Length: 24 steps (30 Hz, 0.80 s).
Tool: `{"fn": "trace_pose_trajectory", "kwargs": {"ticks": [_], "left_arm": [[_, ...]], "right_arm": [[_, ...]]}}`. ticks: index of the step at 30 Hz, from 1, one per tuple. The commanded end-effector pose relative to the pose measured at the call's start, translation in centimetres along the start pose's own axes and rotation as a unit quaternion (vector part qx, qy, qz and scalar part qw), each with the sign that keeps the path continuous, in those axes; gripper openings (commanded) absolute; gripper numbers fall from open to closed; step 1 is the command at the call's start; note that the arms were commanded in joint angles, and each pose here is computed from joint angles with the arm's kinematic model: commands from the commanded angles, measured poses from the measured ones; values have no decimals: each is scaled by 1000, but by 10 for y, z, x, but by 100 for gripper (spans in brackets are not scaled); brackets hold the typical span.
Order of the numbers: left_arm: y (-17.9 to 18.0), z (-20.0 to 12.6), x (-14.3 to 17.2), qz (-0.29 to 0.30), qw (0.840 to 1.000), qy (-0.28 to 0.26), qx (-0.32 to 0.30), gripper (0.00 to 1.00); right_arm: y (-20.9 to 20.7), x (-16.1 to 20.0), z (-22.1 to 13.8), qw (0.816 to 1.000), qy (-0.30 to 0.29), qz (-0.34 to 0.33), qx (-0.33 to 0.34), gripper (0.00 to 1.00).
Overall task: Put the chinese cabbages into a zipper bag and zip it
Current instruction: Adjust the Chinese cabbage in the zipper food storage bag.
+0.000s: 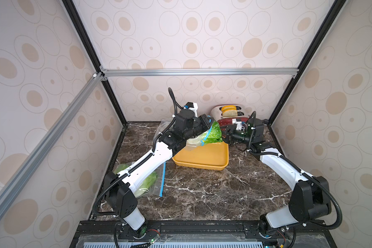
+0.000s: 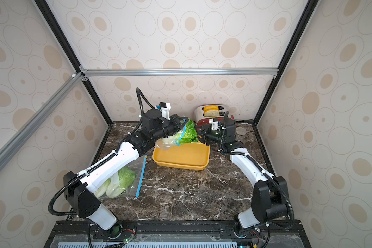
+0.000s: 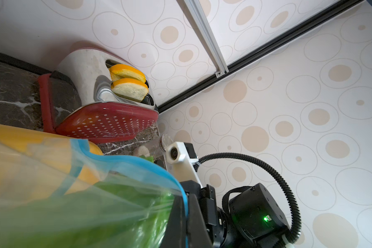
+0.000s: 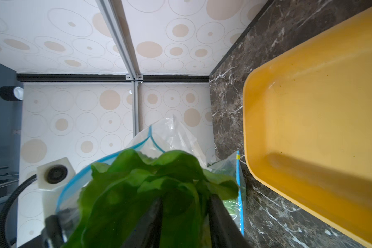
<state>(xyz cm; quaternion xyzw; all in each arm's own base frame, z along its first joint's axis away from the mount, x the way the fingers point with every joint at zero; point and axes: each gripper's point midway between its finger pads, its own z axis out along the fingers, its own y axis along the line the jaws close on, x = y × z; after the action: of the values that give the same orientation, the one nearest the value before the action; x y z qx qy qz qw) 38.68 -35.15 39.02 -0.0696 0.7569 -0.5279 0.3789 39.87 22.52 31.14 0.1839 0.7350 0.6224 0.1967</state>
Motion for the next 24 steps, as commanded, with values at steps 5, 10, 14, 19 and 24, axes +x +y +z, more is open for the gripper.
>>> {"fn": "trace_pose_trajectory", "kwargs": {"ticks": [5, 10, 14, 19, 24], "left_arm": [[-43, -8, 1, 2, 998, 15, 66, 0], [-62, -2, -1, 0, 995, 15, 96, 0], [-86, 3, 3, -18, 990, 19, 141, 0], [-70, -5, 9, 22, 996, 31, 82, 0], [-41, -7, 27, 14, 997, 58, 46, 0]], "right_arm": [[53, 32, -1, 998, 15, -46, -40, 38], [27, 49, 20, 998, 39, -39, -19, 38], [17, 48, 28, 998, 36, -51, -4, 37], [33, 30, 12, 998, 0, -44, -42, 37], [70, 19, -11, 993, -30, -48, -106, 39]]}}
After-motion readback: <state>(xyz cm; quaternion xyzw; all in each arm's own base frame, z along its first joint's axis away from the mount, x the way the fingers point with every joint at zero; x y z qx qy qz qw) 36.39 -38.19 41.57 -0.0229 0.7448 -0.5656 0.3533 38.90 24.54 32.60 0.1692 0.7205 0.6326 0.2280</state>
